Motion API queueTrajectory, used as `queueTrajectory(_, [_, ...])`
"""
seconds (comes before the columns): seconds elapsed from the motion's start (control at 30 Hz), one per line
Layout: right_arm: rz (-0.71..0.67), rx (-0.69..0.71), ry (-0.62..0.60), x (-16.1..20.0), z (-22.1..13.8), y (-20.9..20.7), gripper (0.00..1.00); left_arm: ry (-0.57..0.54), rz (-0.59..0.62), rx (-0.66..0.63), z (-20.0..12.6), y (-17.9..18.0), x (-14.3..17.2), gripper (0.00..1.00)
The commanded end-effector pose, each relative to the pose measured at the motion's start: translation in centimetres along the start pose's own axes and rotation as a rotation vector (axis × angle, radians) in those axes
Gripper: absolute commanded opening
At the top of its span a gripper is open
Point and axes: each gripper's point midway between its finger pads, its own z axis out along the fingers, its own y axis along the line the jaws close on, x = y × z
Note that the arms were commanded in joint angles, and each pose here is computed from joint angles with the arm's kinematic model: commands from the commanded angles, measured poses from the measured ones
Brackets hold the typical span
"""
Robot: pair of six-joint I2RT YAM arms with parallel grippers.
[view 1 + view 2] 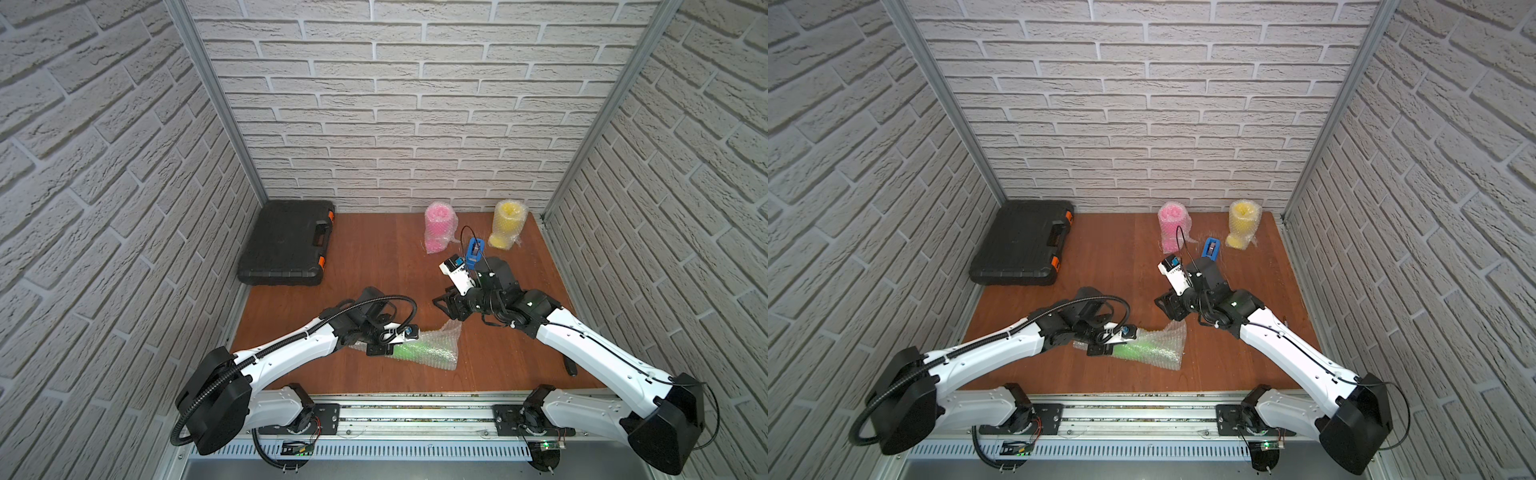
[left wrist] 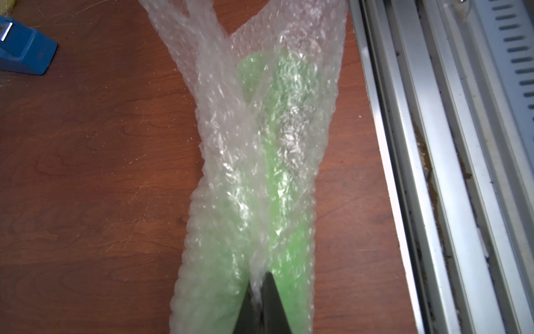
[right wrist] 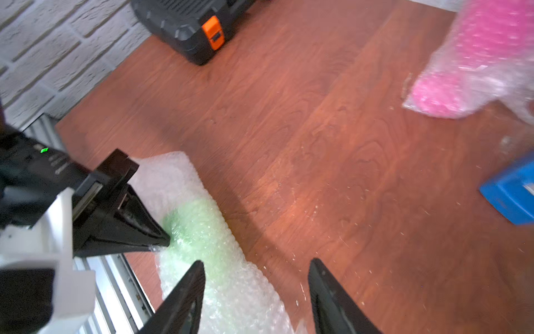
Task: Wrap wine glasses in bubble wrap
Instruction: Stick the tape on the bubble wrap.
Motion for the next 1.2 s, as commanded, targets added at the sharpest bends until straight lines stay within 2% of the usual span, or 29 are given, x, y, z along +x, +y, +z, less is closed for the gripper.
queueTrajectory(0.0, [-0.268, -0.238, -0.176, -3.1, 0.1, 2.8, 0.60, 0.021, 0.024, 0.044, -0.4, -1.3, 0.6, 0.00])
queueTrajectory(0.2, [-0.446, -0.427, -0.177, -1.7, 2.0, 4.2, 0.59, 0.002, 0.034, 0.032, -0.3, -1.2, 0.4, 0.00])
queueTrajectory(0.33, [-0.485, -0.539, -0.155, -0.7, 2.9, 5.0, 0.57, 0.005, 0.035, 0.032, -0.2, -1.2, 0.6, 0.00])
queueTrajectory(0.47, [-0.468, -0.657, -0.117, 1.0, 3.2, 6.1, 0.52, 0.006, 0.040, 0.021, -0.3, -1.1, 0.6, 0.00])
queueTrajectory(0.67, [-0.466, -0.677, -0.084, 3.6, 3.4, 7.1, 0.49, -0.005, 0.041, 0.011, -0.4, -1.1, 0.6, 0.00])
queueTrajectory(1.17, [-0.467, -0.706, -0.028, 7.7, 2.6, 11.0, 0.45, -0.031, 0.014, 0.018, -0.6, -0.7, 0.3, 0.00])
